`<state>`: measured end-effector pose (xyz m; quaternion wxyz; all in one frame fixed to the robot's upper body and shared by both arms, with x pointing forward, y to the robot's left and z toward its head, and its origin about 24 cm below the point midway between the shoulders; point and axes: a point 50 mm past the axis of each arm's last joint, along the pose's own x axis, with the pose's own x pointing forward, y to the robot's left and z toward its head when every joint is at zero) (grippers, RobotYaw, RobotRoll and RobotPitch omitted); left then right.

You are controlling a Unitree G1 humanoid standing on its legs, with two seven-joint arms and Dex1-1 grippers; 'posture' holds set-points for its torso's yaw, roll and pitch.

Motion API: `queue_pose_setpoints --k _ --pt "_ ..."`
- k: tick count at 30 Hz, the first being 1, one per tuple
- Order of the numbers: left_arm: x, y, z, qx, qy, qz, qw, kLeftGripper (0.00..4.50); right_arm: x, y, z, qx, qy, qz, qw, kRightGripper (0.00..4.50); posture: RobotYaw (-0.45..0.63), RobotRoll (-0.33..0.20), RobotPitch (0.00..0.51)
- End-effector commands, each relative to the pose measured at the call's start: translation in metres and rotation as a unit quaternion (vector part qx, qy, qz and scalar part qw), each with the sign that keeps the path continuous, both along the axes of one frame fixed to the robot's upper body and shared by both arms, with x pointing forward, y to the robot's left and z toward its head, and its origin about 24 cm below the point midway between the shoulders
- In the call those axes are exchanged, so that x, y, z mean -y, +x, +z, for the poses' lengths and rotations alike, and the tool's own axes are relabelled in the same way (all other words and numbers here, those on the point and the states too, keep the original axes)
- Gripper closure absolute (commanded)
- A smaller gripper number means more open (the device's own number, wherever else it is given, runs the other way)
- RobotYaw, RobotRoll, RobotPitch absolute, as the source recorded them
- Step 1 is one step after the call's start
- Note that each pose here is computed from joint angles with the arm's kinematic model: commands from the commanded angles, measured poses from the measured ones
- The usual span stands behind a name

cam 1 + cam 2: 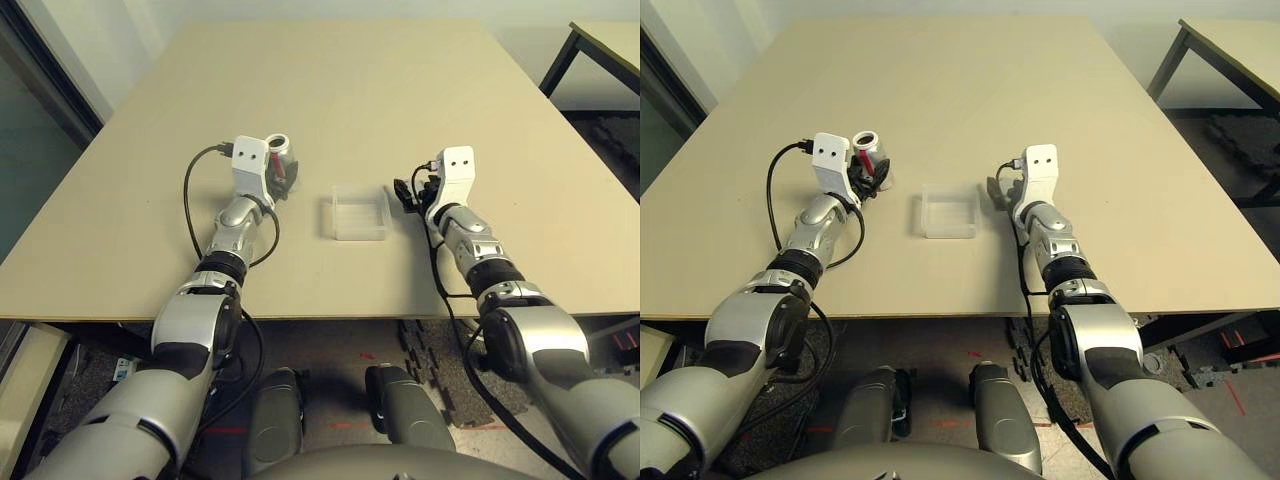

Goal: Pour the medicine from the bottle into the box.

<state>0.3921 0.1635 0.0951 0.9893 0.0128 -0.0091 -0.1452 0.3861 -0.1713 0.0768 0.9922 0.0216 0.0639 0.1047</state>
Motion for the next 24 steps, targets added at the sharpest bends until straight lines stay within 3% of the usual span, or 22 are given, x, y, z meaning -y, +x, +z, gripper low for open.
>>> queue_pose_setpoints --k 1,7,13,15,18,24 --pt "-0.006 0.004 0.011 0.009 0.015 0.001 1.0 1.83 0.011 0.006 0.027 0.041 0.012 -0.002 0.999 0.0 -0.12 0.0 0.085" --pt "-0.018 0.01 0.031 0.037 0.096 -0.001 0.995 1.83 0.034 -0.011 0.052 0.047 -0.021 0.036 0.998 0.0 -0.13 0.0 0.088" --pt "-0.027 0.017 0.059 0.063 0.143 0.004 0.988 1.83 0.048 -0.07 0.048 -0.088 -0.085 0.135 0.983 0.0 -0.15 0.0 0.088" --pt "-0.032 0.018 0.063 0.058 0.127 0.021 0.99 1.83 0.045 -0.084 0.048 -0.103 -0.085 0.153 0.979 0.0 -0.16 0.0 0.086" --pt "-0.042 0.02 0.061 0.036 0.064 0.065 0.995 1.83 0.036 -0.092 0.049 -0.098 -0.059 0.157 0.981 0.0 -0.17 0.0 0.083" --pt "-0.047 0.016 0.042 -0.002 -0.033 0.115 0.993 1.83 0.019 -0.073 0.052 -0.02 0.02 0.095 0.995 0.0 -0.16 0.0 0.076"
